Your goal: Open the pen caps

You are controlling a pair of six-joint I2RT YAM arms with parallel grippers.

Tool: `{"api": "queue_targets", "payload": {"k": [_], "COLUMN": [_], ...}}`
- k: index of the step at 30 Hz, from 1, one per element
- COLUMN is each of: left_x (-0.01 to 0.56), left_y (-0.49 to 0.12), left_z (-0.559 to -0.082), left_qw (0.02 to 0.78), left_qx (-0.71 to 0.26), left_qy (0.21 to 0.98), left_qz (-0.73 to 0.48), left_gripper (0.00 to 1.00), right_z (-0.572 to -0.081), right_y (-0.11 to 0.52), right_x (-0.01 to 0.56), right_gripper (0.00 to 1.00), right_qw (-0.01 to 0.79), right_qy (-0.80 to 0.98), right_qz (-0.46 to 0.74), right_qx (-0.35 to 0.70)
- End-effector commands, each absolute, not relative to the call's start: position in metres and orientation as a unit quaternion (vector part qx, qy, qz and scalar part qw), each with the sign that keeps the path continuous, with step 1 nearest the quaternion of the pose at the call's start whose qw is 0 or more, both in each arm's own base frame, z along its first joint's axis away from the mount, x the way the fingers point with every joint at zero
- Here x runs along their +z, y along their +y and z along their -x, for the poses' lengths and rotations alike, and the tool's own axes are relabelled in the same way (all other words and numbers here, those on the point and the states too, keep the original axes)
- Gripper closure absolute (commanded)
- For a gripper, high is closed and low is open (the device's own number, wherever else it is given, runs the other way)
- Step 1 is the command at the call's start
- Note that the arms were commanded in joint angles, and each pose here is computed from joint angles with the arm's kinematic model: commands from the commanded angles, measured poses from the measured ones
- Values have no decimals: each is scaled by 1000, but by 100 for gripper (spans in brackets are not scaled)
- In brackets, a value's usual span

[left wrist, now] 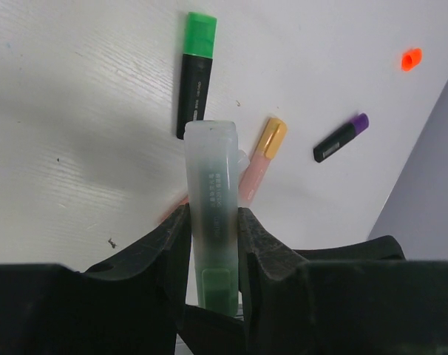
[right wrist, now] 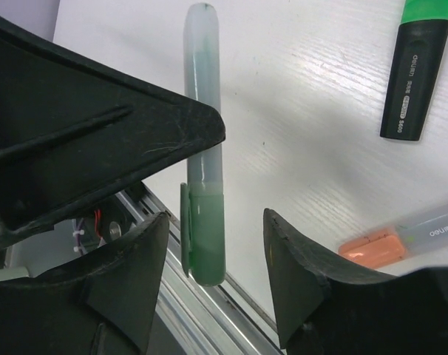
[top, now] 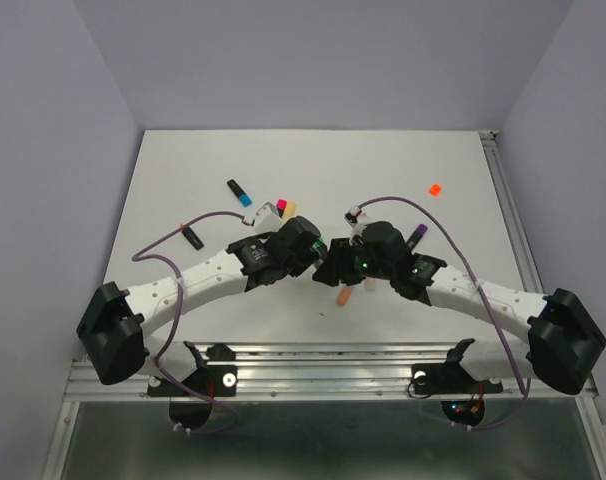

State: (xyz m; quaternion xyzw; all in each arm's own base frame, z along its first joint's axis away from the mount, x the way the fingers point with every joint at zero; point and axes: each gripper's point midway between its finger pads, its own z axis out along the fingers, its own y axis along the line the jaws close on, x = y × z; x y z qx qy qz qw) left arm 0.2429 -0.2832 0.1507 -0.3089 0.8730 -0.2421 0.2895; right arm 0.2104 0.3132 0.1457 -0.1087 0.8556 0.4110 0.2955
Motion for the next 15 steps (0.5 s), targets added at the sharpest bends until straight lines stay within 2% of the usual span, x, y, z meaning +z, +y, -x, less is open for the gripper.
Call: {"api": "queue_targets", "payload": {"k": [1,8,9,11,15], "left_x": [174,172,173,173,180], "left_y": [-279,-281,-281,-279,-268], "left_z": [-247,-248,-248,-251,-264], "left_qw": [314,314,315,324,365], "left_qx": [-260,-259,-259,-256,-241], "left_qy": [855,857,857,854,840], "left_qz": [320,314,314,317,321], "left_gripper": [100,100,100,100,100], "right_z": [-214,-208,-207,-201,-191], "right_y": [324,330,330,330,324], "right_x": [170,176,178,179,176], "right_gripper": [44,75,86,97,99], "right_qw": [310,306,305,298,283], "right_qy": [839,825,823,819,824], "right_qz": [107,112,110,112,112], "right_qx": [435,462,467,477,478]}}
